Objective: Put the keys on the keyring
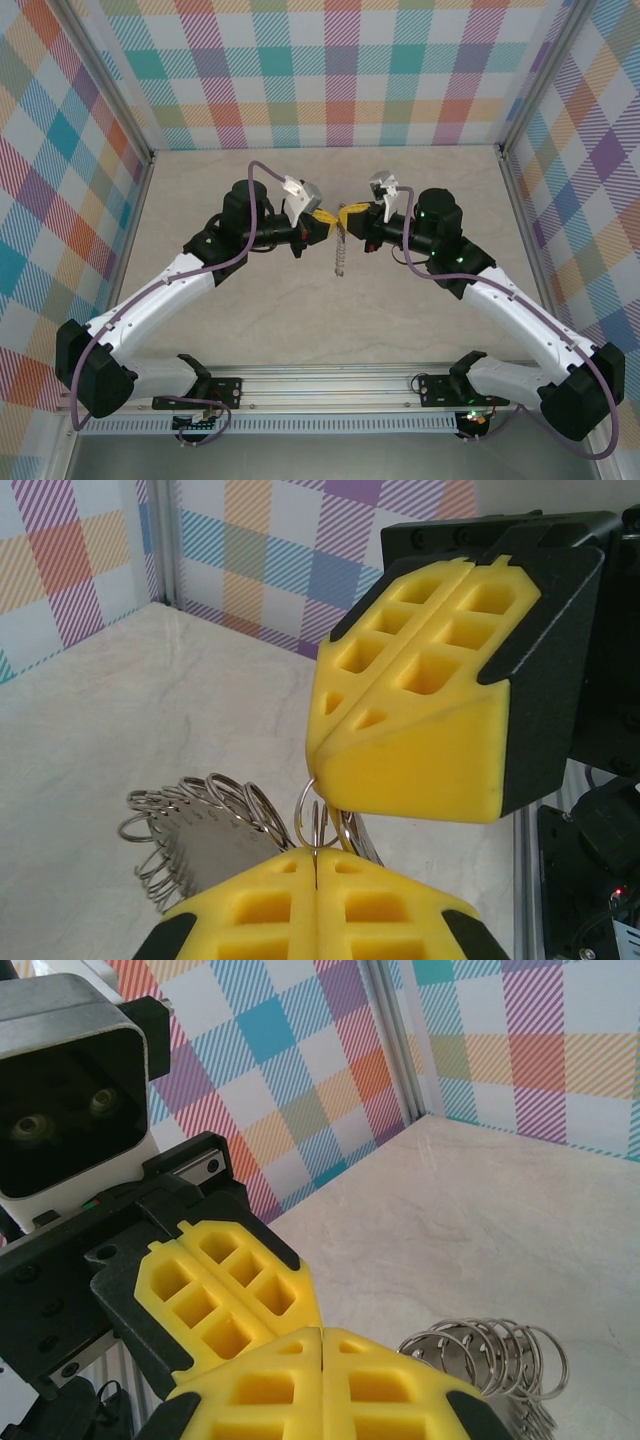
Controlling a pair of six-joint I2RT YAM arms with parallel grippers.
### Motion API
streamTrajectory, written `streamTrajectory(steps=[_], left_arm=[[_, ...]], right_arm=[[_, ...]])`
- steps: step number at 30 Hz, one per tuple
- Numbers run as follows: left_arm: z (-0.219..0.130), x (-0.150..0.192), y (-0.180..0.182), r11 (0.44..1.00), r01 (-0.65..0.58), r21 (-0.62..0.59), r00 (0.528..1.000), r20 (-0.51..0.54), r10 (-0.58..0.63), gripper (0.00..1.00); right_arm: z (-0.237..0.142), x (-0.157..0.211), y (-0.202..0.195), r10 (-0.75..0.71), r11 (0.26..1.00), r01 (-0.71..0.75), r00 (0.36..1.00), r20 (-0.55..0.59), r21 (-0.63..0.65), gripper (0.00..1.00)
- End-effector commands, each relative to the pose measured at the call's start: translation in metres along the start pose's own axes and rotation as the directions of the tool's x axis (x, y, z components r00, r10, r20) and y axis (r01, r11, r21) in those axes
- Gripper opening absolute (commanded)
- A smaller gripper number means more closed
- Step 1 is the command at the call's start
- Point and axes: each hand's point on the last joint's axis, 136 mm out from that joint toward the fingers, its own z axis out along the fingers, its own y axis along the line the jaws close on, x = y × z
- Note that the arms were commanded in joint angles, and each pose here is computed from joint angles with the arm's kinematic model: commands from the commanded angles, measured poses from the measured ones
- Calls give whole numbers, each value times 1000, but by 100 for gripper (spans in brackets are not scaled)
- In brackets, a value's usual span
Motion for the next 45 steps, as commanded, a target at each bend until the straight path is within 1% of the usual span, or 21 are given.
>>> streamTrajectory(steps=[1, 9, 17, 24, 32, 36, 37, 38, 39, 41, 45], left_arm=[[-9, -38, -19, 997, -69, 39, 993, 99, 65, 0], [-13, -43, -21, 997, -69, 34, 991, 117, 64, 0], [-16, -46, -22, 997, -66, 32, 990, 129, 61, 0], [-17, -50, -20, 998, -62, 14, 986, 157, 59, 0], [-18, -59, -12, 998, -47, -28, 974, 222, 53, 0], [-16, -58, -11, 999, -44, -29, 974, 222, 50, 0], [-15, -57, -10, 999, -42, -30, 974, 220, 48, 0], [-15, -57, -10, 999, -43, -30, 974, 219, 48, 0], [-14, -56, -10, 999, -44, -29, 975, 218, 49, 0], [-13, -55, -9, 999, -46, -27, 975, 218, 51, 0], [-10, -53, -9, 999, -41, -20, 974, 222, 45, 0]], right_arm=[[-3, -4, -9, -45, 998, 44, 999, 26, 49, 0], [-8, 5, -21, -27, 996, 25, 999, 20, 90, 0], [-9, 9, -27, -4, 995, 2, 1000, 16, 95, 0], [-5, 12, -24, 20, 998, -20, 1000, 1, 59, 0], [-1, 20, -13, 69, 997, -69, 997, -32, -20, 0], [-2, 23, -9, 87, 995, -89, 995, -49, -43, 0], [-4, 22, -10, 93, 995, -95, 995, -45, -37, 11], [-8, 20, -13, 102, 994, -103, 994, -36, -28, 19], [-12, 17, -16, 109, 994, -109, 994, -22, -17, 24], [-25, 8, -24, 127, 992, -127, 992, 22, 10, 36], [-41, -8, -33, 158, 987, -160, 984, 84, 18, 38]])
